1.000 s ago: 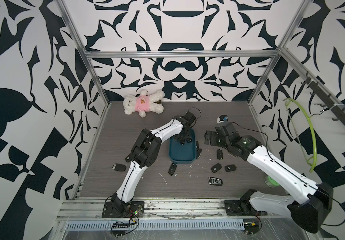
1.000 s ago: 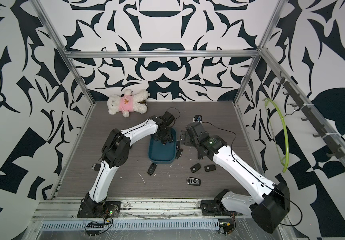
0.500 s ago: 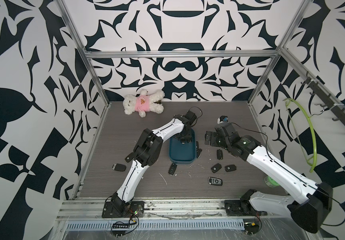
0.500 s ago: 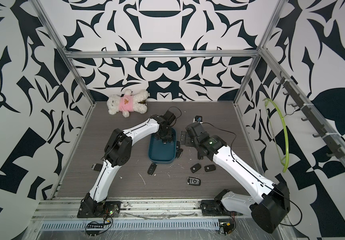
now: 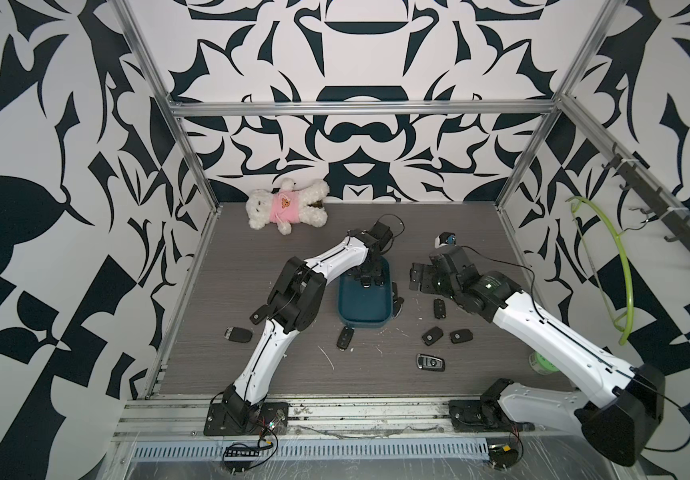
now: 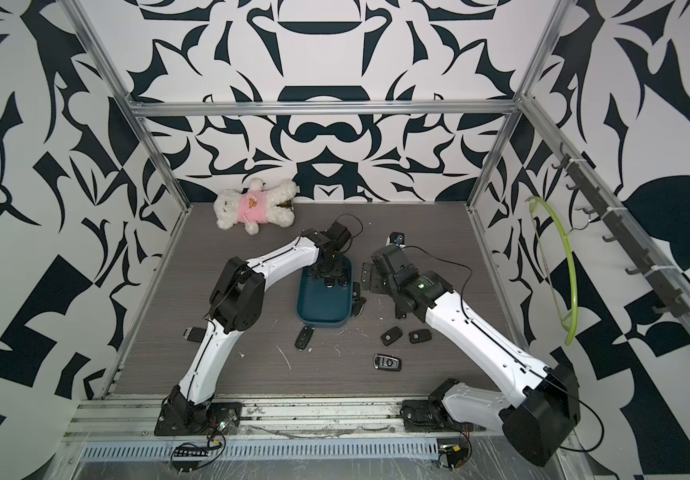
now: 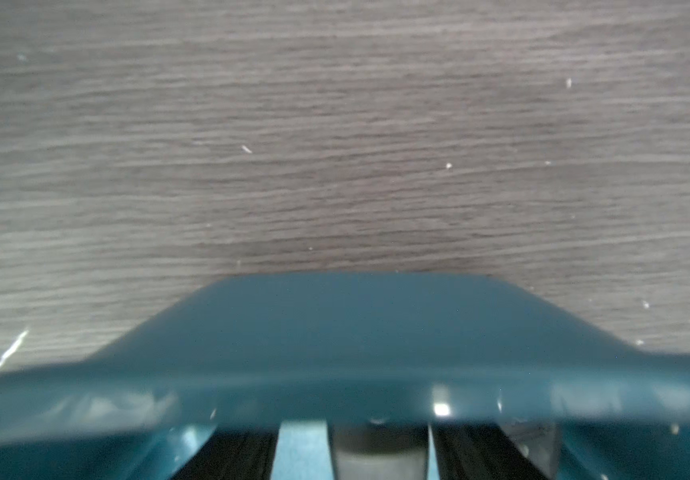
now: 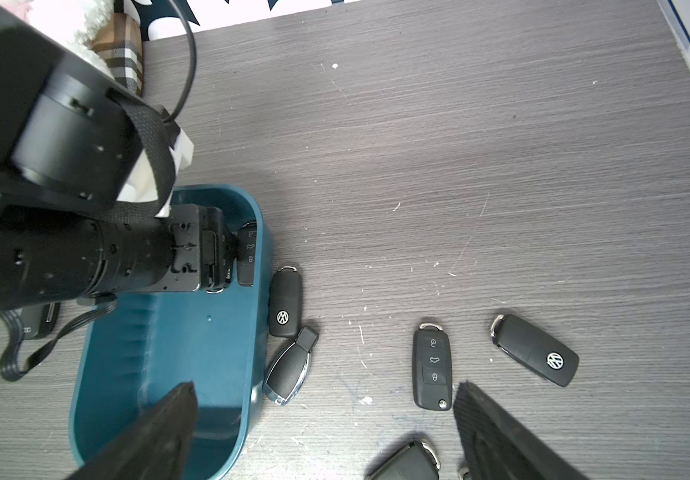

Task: Place the car key into the storage box
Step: Place the car key in the storage box.

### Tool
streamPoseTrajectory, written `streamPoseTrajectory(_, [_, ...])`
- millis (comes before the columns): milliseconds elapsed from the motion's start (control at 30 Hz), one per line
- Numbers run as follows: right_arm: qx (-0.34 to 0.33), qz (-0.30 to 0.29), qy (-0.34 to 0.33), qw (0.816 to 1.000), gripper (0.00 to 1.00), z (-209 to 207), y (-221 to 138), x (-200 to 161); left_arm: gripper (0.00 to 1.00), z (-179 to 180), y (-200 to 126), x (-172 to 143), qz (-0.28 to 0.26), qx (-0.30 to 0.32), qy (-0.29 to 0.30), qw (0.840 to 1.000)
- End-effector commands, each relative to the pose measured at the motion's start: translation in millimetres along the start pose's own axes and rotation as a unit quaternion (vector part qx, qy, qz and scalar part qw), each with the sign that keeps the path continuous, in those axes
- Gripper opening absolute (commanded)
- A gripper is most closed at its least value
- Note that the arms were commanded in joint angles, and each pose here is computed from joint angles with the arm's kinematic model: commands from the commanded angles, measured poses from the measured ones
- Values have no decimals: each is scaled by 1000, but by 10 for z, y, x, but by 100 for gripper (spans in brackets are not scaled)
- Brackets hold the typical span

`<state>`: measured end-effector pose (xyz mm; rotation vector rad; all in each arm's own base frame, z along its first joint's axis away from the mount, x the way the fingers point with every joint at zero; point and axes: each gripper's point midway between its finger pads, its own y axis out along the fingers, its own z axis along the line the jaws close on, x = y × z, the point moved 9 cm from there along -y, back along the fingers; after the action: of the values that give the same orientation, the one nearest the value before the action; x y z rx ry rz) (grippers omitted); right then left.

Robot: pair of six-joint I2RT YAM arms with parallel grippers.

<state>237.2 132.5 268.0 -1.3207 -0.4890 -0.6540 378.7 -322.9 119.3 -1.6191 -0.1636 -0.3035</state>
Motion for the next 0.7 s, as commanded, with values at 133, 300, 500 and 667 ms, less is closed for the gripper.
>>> streamPoseTrajectory(133, [-5,-3,8,1000,100,14,64,21,71,112,-525,21,-31,-13,-11,999])
streamPoseTrajectory(300, [-28,23,18,999,96,-70,182,-29,83,172,-799,-12,-48,-28,-17,998])
streamPoseTrajectory(500, [-52,67,43,995,88,-286,370,-135,99,187,-1107,-72,-86,-104,-13,991])
streamPoseTrajectory(667, [-78,116,46,989,80,-416,539,-278,99,188,-1288,-138,-109,-163,-15,980])
